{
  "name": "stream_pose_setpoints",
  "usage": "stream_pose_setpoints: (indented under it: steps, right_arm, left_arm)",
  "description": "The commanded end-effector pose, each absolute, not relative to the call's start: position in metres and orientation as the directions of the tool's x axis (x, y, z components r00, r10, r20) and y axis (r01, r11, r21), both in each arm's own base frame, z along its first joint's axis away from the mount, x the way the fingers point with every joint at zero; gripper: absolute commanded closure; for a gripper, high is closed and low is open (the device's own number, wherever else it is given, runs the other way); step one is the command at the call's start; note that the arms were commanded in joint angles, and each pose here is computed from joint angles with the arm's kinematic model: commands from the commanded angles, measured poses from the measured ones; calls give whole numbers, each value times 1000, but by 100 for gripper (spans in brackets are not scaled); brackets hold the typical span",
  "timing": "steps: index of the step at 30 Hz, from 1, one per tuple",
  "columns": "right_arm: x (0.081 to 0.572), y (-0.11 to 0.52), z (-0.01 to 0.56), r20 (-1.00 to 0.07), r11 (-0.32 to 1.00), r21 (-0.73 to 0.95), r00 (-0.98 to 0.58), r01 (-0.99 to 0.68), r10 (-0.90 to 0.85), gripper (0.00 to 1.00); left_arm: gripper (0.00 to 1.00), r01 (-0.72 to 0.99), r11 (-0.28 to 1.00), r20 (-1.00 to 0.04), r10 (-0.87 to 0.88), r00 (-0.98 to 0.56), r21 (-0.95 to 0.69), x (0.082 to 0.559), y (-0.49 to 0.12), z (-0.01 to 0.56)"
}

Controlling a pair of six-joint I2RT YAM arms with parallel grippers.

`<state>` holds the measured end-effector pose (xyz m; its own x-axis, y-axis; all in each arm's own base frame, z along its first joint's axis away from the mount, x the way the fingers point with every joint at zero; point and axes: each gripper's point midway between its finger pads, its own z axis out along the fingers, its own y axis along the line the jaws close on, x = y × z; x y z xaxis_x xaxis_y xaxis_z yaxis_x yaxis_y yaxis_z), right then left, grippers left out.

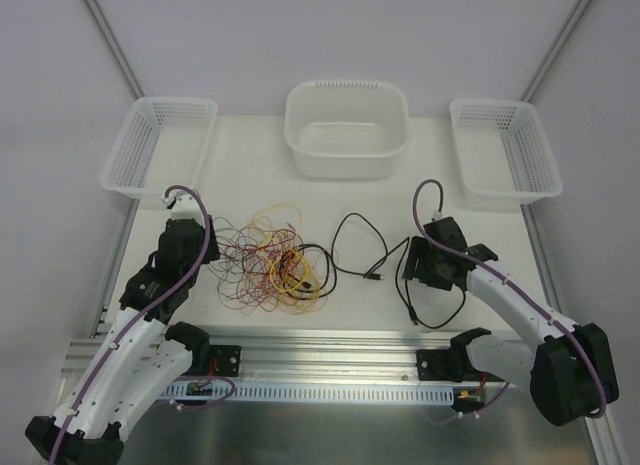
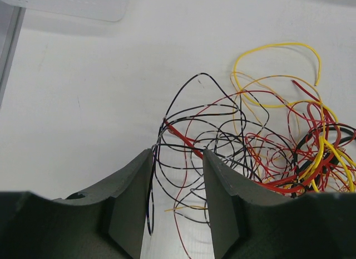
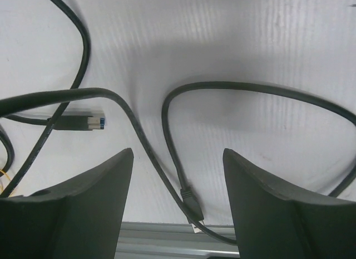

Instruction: Untangle the cables

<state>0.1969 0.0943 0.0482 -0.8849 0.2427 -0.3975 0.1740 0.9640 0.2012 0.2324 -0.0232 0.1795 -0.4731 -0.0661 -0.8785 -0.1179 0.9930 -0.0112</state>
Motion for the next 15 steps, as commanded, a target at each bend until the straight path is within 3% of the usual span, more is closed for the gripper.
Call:
stream_pose_setpoints:
  steps: [1,12,15]
  right_arm:
    - [201,114,47,-388,958,248,-891,144,234,30]
    - [202,128,23,-336,981,146,-927,127,170,32]
    - [200,128,16,-313,985,114,-937,128,158,38]
  left_arm:
    - [58,-101,994,-891,-81,-447,-40,236,-28,192]
    - [59,-104,994,-889,-81,-450,-38,236,-27,191]
    - [58,-104,994,-889,-81,-450,-38,236,-27,191]
